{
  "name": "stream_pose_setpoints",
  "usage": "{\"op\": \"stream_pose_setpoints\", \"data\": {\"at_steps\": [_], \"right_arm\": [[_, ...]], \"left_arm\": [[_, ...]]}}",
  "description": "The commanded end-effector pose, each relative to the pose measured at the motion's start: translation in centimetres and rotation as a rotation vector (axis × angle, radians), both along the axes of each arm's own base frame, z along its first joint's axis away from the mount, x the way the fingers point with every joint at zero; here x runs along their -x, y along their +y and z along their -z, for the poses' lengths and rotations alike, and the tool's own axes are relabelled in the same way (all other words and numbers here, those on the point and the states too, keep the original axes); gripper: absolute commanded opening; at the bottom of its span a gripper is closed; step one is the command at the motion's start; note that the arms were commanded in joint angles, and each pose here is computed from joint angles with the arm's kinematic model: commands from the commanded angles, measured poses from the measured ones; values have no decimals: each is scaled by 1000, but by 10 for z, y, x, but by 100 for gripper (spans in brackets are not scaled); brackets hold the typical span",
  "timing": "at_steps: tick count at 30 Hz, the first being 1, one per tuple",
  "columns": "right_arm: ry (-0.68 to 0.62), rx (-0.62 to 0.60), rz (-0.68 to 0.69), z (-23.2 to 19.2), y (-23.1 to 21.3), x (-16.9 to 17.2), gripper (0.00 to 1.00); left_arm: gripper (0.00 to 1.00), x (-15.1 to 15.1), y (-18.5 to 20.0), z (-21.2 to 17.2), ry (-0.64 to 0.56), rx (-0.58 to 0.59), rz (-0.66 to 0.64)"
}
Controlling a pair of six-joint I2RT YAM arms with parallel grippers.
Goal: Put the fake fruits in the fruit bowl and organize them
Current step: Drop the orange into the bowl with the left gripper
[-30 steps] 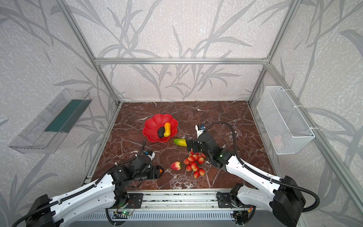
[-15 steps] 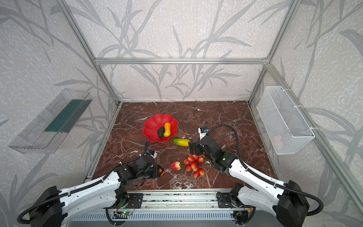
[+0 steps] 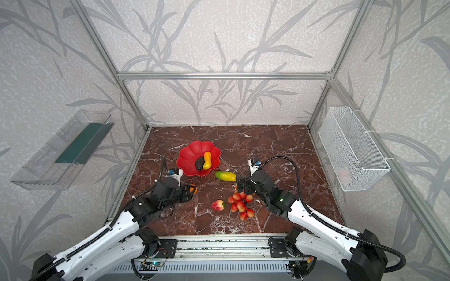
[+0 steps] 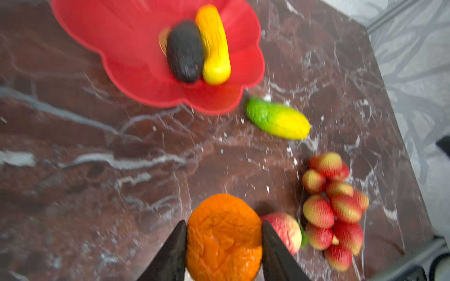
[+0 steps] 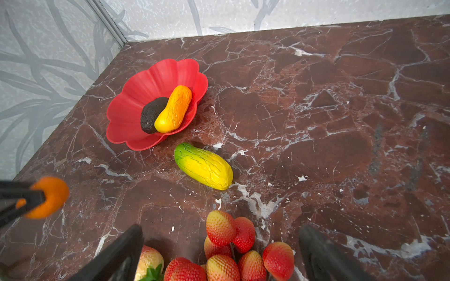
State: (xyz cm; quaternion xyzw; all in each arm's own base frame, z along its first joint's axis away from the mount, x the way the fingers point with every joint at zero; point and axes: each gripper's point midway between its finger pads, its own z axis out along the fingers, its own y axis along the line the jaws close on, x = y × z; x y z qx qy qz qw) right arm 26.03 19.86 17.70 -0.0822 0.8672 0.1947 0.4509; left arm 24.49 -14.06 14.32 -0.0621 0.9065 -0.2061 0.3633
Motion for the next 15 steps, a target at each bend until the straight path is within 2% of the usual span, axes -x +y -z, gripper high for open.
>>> {"op": "stream_pose_setpoints", "data": {"at_steps": [1, 4, 9, 15], "right_arm": [[31, 30, -1, 9, -9, 9, 99], [58, 28, -15, 14, -11, 17, 99], [103, 34, -24, 25, -19, 31, 100], [116, 45, -18, 30, -30, 42, 100]], "left_arm": [[46, -34, 9, -14, -54, -60, 4], [46, -71, 13, -23, -73, -70, -23], [46, -130, 29, -12, -32, -107, -87], [44, -162, 37, 18, 36, -84, -104]]}}
